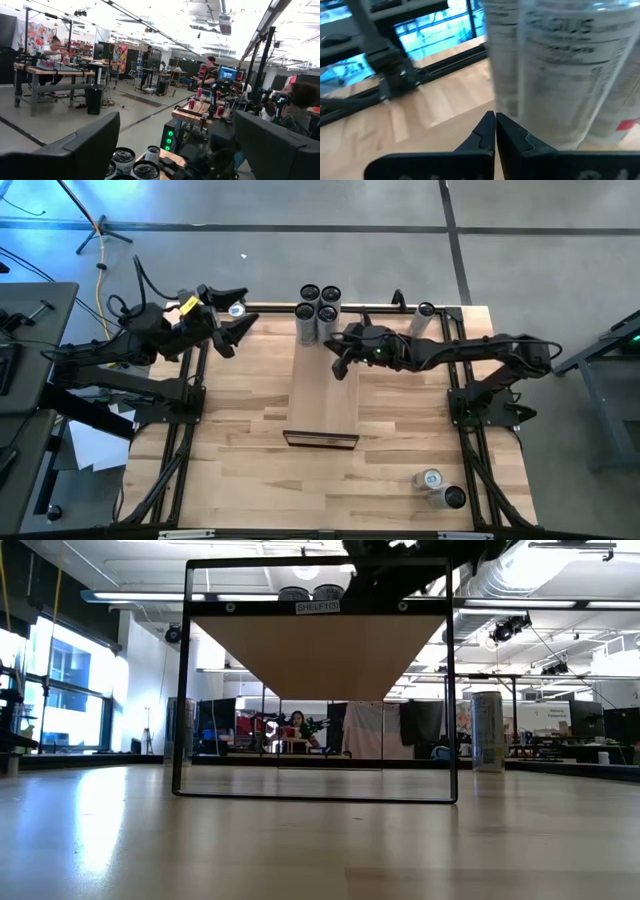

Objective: Place canned beverage on shelf
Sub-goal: Put the top blue soda can on the shelf

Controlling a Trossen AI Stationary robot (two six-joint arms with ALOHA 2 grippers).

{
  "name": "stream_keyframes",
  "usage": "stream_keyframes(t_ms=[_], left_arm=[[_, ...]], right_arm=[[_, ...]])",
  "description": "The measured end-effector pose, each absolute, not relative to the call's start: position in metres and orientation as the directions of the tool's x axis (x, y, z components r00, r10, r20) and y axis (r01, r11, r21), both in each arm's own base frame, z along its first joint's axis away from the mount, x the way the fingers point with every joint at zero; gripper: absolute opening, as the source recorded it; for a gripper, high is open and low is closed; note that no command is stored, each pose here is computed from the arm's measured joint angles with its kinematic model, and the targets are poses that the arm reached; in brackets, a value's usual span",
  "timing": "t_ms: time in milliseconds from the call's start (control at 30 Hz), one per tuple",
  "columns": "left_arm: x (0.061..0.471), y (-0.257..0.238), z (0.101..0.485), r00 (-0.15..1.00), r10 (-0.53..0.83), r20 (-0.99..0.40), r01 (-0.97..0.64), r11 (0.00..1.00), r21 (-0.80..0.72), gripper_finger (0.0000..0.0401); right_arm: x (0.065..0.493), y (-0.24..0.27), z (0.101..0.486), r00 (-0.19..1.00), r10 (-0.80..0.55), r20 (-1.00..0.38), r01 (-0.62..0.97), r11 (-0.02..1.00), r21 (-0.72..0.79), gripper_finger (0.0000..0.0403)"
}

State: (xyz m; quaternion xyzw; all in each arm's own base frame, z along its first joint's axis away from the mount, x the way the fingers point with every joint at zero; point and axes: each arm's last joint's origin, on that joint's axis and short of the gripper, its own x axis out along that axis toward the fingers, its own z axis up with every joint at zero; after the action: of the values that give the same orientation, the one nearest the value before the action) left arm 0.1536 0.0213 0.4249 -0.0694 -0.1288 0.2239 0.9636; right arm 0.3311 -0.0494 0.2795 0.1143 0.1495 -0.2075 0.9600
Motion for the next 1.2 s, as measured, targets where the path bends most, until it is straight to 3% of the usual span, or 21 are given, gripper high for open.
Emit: stream_keyframes(t_ms=[200, 467, 833, 1200], left_arm=[[0.145, 0.020, 0.426, 0.885, 0.408, 0.222, -0.374, 0.909, -0.182, 0.0356], [0.122, 0.017, 0.419, 0.915, 0.380, 0.136, -0.364, 0.923, -0.126, 0.0356], [0.101, 0.015, 0.412, 0.935, 0.348, 0.069, -0.344, 0.937, -0.067, 0.0356], [0.119, 0.013, 0.407, 0.966, 0.257, 0.015, -0.247, 0.942, -0.228, 0.0356]], right_arm=[[0.311, -0.032, 0.302, 0.894, -0.306, -0.327, 0.373, 0.912, 0.168, 0.0000], [0.278, -0.012, 0.343, 0.966, -0.161, -0.203, 0.218, 0.928, 0.301, 0.0000], [0.262, -0.011, 0.363, 0.962, -0.250, -0.107, 0.272, 0.905, 0.326, 0.0000], [0.262, -0.011, 0.363, 0.966, -0.235, -0.104, 0.255, 0.925, 0.283, 0.0000]])
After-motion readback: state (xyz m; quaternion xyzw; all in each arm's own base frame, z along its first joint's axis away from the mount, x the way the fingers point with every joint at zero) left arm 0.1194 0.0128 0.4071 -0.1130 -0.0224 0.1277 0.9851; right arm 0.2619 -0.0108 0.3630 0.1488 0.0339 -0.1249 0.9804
